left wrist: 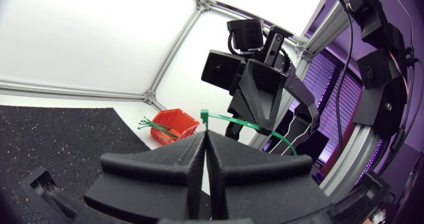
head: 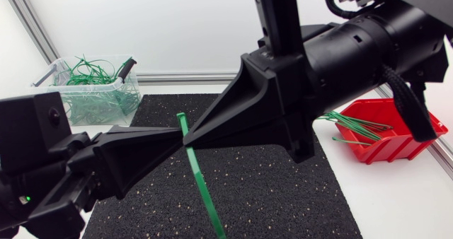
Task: Take a green cable tie from the red box, thread the tail through the head to close it, then place it in the transparent bin on the left.
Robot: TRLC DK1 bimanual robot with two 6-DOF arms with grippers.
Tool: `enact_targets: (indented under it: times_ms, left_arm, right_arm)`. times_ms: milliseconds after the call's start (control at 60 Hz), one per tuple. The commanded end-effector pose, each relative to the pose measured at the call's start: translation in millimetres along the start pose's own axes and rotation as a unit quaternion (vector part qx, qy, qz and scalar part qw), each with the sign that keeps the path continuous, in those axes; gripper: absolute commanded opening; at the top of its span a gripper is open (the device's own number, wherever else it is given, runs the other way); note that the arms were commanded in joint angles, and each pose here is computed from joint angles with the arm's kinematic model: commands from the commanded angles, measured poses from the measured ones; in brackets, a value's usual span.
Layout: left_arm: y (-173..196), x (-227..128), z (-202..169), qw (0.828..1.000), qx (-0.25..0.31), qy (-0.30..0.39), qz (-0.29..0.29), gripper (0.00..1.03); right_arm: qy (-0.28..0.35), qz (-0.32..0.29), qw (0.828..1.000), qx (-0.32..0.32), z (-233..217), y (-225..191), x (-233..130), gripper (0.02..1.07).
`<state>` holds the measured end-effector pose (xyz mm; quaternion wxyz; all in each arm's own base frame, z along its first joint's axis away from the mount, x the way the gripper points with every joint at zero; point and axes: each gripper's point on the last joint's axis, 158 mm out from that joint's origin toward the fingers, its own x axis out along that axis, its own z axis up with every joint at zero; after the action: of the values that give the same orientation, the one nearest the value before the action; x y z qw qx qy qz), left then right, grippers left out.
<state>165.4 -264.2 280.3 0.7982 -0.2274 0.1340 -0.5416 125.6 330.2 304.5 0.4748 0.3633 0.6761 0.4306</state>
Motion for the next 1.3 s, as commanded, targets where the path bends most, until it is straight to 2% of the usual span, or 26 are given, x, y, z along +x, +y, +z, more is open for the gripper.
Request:
enact_targets:
  times_ms: [0, 283, 667, 1050, 1200, 1250, 1283]
  left_arm:
    - [-1.6, -2.2, -3.9, 1.0, 0.011, -0.003, -0.005, 0.04]
    - [-7.1, -1.9, -0.9, 1.0, 0.019, -0.007, -0.011, 0.04]
    - [-24.5, -0.5, -1.7, 0.997, 0.075, -0.02, -0.006, 0.04]
    - [-35.4, -3.1, 3.8, 0.996, 0.083, -0.024, -0.015, 0.04]
    - [-30.4, -3.1, 0.6, 0.996, 0.082, -0.019, -0.008, 0.04]
    - [-29.5, -2.6, -3.0, 0.997, 0.081, -0.01, -0.009, 0.04]
    - [-28.5, -2.7, -3.7, 0.997, 0.08, -0.008, -0.008, 0.04]
  right_arm:
    - [0.003, -0.002, 1.0, 0.017, 4.6, -5.8, 2.8, 0.07]
    - [0.003, -0.004, 1.0, 0.025, 11.3, -11.2, 5.4, 0.07]
    - [-0.011, -0.006, 0.999, 0.043, 24.8, -17.1, 0.0, 0.07]
    - [-0.016, -0.014, 0.997, 0.068, 41.7, -26.7, 2.2, 0.07]
    - [-0.017, -0.011, 0.998, 0.054, 38.8, -22.7, 3.1, 0.07]
    - [-0.017, -0.01, 0.999, 0.049, 38.0, -21.7, 3.5, 0.09]
    - [-0.016, -0.008, 0.999, 0.043, 35.3, -19.4, 4.0, 0.14]
